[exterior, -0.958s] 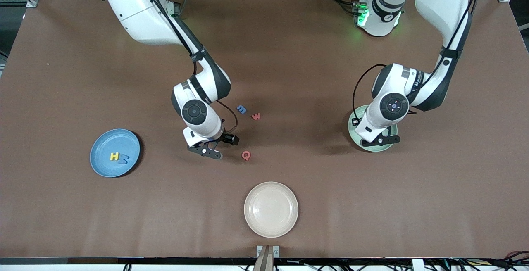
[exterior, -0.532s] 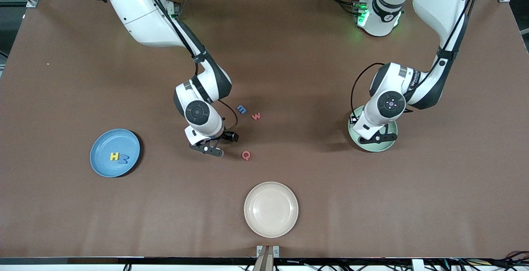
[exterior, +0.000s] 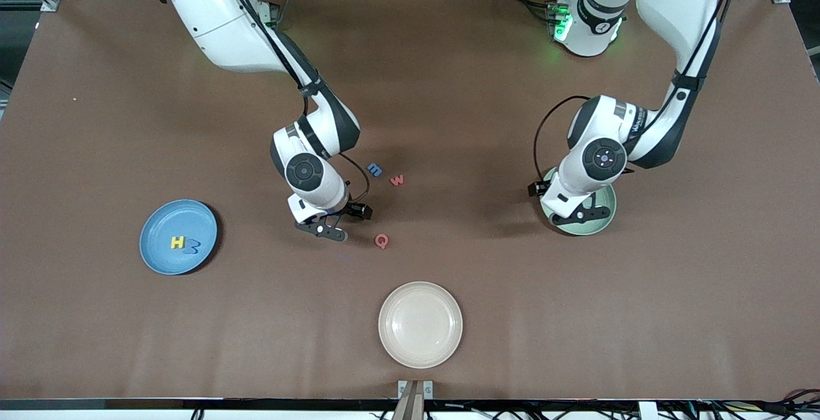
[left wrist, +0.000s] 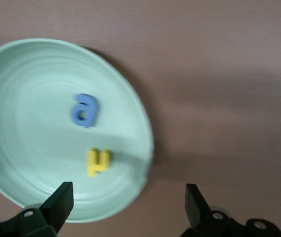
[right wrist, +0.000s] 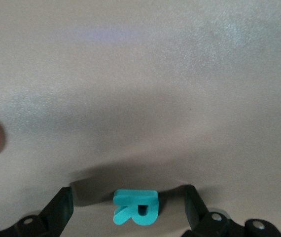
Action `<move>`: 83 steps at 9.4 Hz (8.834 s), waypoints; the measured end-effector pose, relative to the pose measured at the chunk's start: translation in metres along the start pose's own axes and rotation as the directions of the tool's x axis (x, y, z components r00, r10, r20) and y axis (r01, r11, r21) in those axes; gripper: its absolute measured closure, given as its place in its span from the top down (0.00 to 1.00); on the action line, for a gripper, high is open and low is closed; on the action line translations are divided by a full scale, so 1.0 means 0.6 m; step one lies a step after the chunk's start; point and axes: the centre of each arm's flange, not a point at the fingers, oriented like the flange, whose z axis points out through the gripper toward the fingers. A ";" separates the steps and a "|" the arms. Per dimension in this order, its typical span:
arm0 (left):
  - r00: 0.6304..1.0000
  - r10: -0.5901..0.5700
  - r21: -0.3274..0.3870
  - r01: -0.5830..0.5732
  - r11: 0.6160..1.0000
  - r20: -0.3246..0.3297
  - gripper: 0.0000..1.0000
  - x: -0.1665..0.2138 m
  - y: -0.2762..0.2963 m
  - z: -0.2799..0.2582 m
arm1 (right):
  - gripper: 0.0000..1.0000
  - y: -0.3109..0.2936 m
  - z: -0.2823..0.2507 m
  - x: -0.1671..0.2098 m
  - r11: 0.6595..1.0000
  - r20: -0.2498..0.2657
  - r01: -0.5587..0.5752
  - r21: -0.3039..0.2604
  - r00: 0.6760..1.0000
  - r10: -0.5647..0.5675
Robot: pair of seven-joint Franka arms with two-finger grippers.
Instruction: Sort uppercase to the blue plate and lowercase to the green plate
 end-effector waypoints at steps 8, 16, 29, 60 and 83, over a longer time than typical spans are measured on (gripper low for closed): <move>0.934 -0.354 -0.149 0.345 0.927 -0.044 1.00 -0.024 0.302 0.047 | 0.37 0.004 -0.029 -0.011 1.000 -0.007 0.003 0.010 1.000 -0.003; 0.896 -0.443 -0.188 0.430 0.883 -0.029 1.00 -0.208 0.484 0.006 | 0.37 0.318 -0.158 0.226 0.980 -0.003 0.198 0.008 0.980 -0.198; 0.887 -0.461 -0.141 0.457 0.879 0.000 0.93 -0.228 0.538 0.122 | 1.00 0.649 -0.195 0.330 0.888 0.015 0.461 0.001 0.887 -0.461; 1.000 0.018 0.090 -0.018 0.996 0.002 0.38 0.008 -0.065 -0.010 | 1.00 -0.010 -0.105 0.187 0.963 -0.039 0.268 -0.014 0.962 -0.269; 0.910 -0.407 -0.169 0.390 0.905 -0.078 1.00 -0.054 0.310 0.034 | 0.36 -0.033 -0.165 0.194 0.972 -0.125 0.199 -0.127 0.969 -0.214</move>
